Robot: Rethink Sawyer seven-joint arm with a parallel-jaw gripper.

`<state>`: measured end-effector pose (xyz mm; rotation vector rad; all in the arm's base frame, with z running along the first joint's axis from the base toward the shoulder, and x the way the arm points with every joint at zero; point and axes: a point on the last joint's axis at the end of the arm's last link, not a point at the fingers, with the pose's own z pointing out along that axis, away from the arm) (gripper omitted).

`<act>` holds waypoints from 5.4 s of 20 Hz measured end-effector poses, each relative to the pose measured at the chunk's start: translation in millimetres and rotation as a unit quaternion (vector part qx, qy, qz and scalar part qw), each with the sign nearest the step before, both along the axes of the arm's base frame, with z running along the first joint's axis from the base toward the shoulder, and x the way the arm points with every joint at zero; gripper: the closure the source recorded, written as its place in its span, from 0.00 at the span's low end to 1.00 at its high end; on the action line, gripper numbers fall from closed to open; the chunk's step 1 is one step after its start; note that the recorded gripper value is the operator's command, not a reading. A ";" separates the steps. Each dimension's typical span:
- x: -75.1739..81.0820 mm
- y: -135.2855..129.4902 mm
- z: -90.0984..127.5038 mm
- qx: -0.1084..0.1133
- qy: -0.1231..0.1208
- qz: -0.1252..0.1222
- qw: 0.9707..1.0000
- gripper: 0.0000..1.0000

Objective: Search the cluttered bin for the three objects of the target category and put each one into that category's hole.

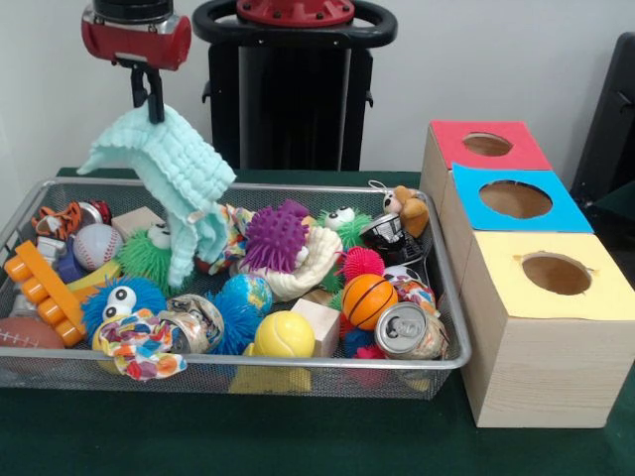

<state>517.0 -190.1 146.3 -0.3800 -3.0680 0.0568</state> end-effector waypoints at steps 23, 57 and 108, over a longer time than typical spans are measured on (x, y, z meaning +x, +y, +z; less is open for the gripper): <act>-6.0 -30.3 52.8 -0.008 0.044 -0.027 0.999 1.00; 40.4 -67.4 11.4 0.020 0.009 0.002 1.000 1.00; 58.7 -43.2 14.1 0.021 -0.002 0.069 0.997 0.00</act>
